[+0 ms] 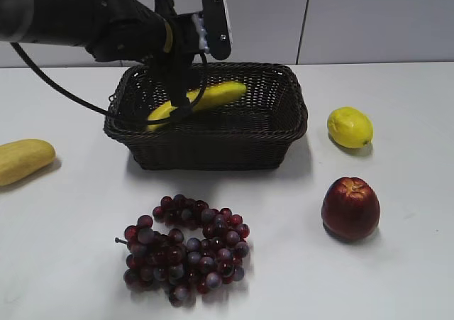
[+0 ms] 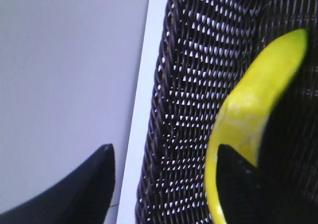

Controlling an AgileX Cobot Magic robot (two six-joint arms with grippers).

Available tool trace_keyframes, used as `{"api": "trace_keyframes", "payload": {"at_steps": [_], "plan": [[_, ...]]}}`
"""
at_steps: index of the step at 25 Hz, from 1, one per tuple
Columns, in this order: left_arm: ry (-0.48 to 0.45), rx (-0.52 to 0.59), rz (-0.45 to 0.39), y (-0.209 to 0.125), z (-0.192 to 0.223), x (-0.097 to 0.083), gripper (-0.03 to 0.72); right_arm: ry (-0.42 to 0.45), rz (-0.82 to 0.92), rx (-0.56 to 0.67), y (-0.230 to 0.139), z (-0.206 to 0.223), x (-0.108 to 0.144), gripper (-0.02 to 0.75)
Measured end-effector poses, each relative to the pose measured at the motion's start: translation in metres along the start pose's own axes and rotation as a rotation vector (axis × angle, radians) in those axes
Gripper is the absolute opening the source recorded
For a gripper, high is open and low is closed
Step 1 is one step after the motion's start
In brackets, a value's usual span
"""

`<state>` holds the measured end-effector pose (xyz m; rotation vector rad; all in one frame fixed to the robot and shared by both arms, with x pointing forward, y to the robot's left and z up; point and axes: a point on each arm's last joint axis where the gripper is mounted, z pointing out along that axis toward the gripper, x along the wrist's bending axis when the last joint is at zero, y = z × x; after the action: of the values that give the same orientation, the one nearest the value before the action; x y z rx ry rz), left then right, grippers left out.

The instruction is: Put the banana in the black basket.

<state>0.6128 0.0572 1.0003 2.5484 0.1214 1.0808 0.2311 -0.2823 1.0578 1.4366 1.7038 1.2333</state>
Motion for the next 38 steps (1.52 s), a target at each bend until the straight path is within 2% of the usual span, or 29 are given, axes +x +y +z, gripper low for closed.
{"api": "trace_keyframes", "payload": {"at_steps": [3,8,14,19,23,26,30,35,38], "plan": [[0.012,0.018,-0.042,0.000,-0.014,0.008,0.620,0.000,0.000,0.000,0.000,0.000,0.000,0.299],[-0.008,0.138,-0.204,-0.021,-0.040,0.026,0.574,0.000,0.000,0.000,0.000,0.000,0.000,0.299],[-0.081,0.402,-0.539,-0.068,-0.069,0.044,0.556,0.000,0.000,0.000,0.000,0.000,0.000,0.299],[-0.191,0.615,-0.780,-0.102,-0.094,0.044,0.556,0.000,0.000,0.000,0.000,0.000,0.000,0.299],[-0.297,0.666,-0.959,-0.117,-0.110,0.045,0.556,0.000,0.000,0.000,0.000,0.000,0.000,0.299],[-0.321,0.647,-1.076,-0.130,-0.123,0.050,0.554,0.000,0.000,0.000,0.000,0.000,0.000,0.299],[-0.332,0.652,-1.168,-0.147,-0.148,0.040,0.552,0.000,0.000,0.000,0.000,0.000,0.000,0.299],[-0.331,0.696,-1.228,-0.168,-0.184,0.009,0.552,0.000,0.000,0.000,0.000,0.000,0.000,0.299],[-0.316,0.684,-1.244,-0.171,-0.209,-0.009,0.552,0.000,0.000,0.000,0.000,0.000,0.000,0.299]]}}
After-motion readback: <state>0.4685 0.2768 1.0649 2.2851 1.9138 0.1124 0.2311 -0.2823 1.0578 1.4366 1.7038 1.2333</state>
